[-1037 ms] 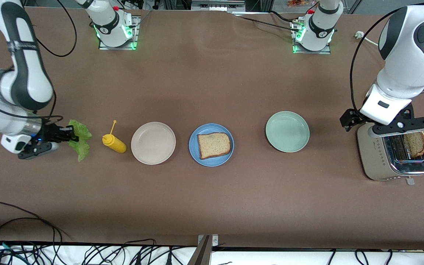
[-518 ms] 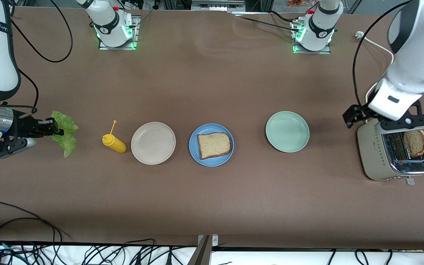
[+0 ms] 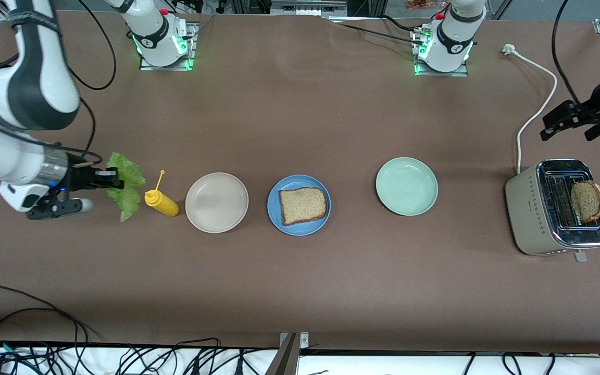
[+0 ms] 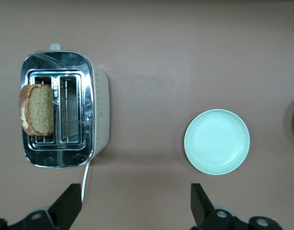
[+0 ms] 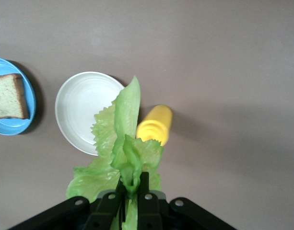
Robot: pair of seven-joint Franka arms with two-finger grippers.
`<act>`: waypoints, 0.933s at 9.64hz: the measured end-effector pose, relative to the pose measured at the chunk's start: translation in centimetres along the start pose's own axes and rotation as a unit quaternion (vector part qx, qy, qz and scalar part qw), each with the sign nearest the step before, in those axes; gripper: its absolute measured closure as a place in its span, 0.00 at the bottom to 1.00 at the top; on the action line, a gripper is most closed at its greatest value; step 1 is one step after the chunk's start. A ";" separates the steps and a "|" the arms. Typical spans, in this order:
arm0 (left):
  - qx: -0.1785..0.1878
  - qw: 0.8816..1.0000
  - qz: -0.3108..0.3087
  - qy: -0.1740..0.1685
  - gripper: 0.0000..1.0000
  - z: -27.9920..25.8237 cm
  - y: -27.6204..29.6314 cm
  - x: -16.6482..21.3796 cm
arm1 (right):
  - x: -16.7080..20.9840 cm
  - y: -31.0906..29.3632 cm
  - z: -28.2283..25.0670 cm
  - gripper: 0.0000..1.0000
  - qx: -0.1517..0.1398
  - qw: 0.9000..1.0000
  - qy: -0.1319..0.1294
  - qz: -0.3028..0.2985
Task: Make sandwich in blue plate with both arms
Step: 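Lift the lettuce with the right gripper and carry it toward the blue plate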
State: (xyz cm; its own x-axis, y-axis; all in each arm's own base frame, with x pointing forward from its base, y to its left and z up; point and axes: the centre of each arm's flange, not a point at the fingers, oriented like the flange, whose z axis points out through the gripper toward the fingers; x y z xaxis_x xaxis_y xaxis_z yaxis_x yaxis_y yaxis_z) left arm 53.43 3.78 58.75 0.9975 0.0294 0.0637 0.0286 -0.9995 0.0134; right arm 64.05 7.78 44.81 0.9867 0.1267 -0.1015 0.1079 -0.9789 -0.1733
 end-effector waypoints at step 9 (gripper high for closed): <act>-0.022 0.998 -0.043 -0.028 0.00 3.4 -9.7 -0.6 | -4.5 -25.6 4.0 0.89 -0.060 0.989 0.010 0.131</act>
State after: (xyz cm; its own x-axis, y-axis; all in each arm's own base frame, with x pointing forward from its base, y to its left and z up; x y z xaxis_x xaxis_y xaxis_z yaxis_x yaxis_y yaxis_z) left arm 52.73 13.44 55.16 0.9936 0.1129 0.0036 0.1125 -0.9918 0.0612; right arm 56.32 32.86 45.82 0.9847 -0.1363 -0.1085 -0.1397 -0.9899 -0.0250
